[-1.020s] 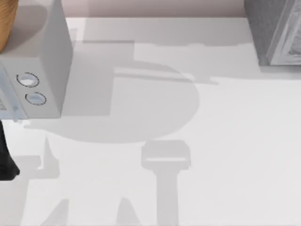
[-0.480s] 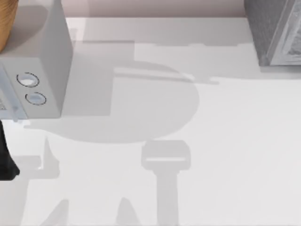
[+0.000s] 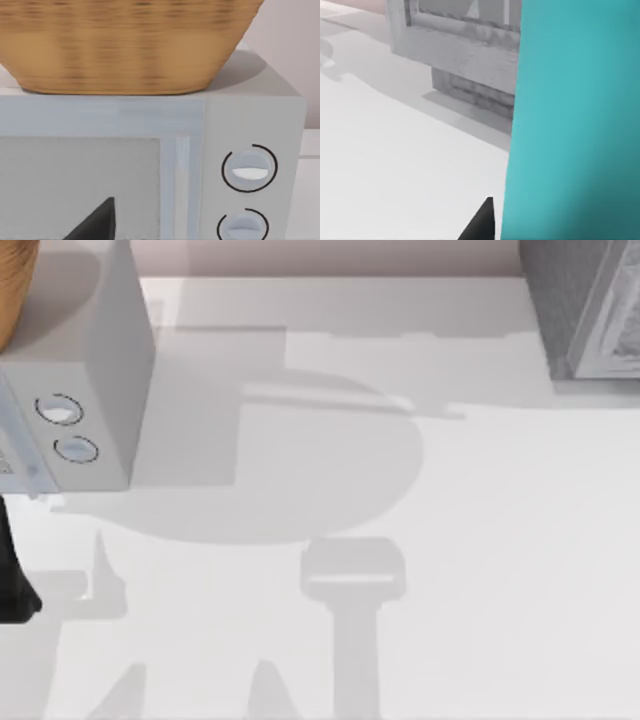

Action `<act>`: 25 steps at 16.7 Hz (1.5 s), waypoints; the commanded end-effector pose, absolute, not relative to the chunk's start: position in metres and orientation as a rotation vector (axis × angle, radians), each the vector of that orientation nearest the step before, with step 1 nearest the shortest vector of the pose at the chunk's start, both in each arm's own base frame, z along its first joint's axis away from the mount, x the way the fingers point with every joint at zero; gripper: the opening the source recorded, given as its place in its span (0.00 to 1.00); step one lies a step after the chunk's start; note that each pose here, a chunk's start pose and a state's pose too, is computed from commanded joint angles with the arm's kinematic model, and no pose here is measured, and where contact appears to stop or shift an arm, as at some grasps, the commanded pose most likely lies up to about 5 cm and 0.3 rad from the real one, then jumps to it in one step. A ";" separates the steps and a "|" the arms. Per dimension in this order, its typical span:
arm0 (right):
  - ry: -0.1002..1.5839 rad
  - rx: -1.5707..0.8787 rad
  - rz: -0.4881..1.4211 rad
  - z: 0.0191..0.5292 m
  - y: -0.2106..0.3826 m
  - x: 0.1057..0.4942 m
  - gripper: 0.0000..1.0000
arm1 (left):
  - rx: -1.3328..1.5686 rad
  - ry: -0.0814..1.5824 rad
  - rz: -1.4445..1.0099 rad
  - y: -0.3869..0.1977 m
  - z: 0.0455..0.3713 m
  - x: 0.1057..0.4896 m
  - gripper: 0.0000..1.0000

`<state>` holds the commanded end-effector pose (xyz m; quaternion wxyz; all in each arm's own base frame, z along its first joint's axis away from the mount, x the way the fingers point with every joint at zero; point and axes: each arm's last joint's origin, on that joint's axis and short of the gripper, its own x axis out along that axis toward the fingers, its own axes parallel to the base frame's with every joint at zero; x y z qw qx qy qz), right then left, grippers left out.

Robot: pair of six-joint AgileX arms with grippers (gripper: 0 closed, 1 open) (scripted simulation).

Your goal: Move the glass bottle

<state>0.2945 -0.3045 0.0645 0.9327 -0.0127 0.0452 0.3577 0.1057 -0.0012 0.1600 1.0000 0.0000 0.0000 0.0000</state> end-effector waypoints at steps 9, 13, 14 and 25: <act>0.103 -0.027 0.740 0.033 -0.290 0.316 0.00 | 0.000 0.000 0.000 -0.001 0.160 0.106 1.00; 0.100 -0.037 0.740 0.032 -0.280 0.325 0.00 | 0.000 0.000 0.000 -0.001 0.160 0.106 1.00; 0.098 -0.038 0.740 0.033 -0.278 0.326 0.00 | 0.000 0.000 0.000 -0.001 0.160 0.106 1.00; 0.095 -0.025 0.735 0.039 -0.268 0.329 0.00 | 0.000 0.000 0.000 -0.001 0.160 0.106 1.00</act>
